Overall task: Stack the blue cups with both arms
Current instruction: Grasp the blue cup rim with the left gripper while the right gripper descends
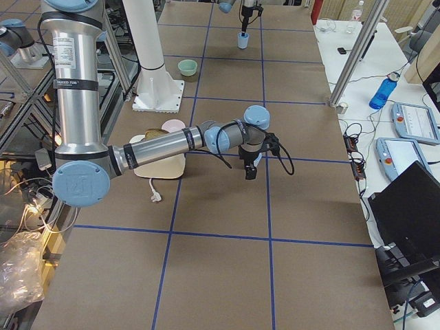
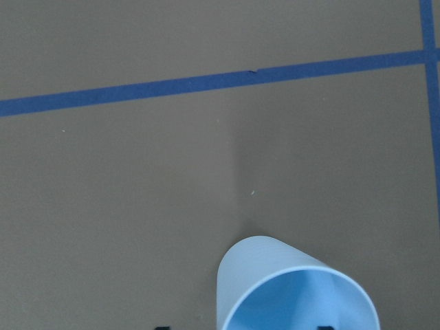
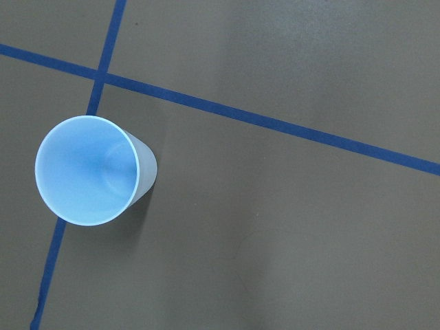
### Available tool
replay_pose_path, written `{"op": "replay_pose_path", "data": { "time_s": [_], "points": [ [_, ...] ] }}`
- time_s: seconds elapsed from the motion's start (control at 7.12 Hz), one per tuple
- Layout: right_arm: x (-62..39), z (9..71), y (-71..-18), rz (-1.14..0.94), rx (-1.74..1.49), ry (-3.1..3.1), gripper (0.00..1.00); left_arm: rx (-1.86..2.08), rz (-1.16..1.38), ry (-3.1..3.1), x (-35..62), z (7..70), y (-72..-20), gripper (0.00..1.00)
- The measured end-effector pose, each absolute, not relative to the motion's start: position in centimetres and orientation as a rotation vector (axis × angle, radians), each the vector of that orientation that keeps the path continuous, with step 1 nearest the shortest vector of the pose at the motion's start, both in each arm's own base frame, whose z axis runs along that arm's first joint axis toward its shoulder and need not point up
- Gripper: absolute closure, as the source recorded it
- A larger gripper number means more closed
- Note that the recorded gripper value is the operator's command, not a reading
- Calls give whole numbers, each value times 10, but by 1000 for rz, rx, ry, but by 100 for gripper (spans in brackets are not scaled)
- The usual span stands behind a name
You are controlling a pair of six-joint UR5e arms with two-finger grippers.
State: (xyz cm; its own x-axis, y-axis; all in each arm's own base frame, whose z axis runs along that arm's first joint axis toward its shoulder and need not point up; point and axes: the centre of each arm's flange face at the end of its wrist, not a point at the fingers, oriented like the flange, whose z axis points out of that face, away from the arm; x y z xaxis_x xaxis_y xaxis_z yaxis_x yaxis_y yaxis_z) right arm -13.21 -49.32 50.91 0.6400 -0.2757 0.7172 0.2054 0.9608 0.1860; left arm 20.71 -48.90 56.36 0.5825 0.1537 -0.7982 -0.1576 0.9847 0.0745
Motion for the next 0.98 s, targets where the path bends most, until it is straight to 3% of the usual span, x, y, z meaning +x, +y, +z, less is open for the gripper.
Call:
{"op": "replay_pose_path", "data": {
  "time_s": [0.14,0.7,0.98],
  "points": [
    [-137,506,-497,-272,88,-835,1,-8,185,931,209,564,-488,100],
    [-150,494,-504,-260,87,-844,1,2,186,945,212,544,-491,100],
    [-155,498,-507,-265,77,-843,5,-24,101,953,222,479,-507,100]
  ]
}}
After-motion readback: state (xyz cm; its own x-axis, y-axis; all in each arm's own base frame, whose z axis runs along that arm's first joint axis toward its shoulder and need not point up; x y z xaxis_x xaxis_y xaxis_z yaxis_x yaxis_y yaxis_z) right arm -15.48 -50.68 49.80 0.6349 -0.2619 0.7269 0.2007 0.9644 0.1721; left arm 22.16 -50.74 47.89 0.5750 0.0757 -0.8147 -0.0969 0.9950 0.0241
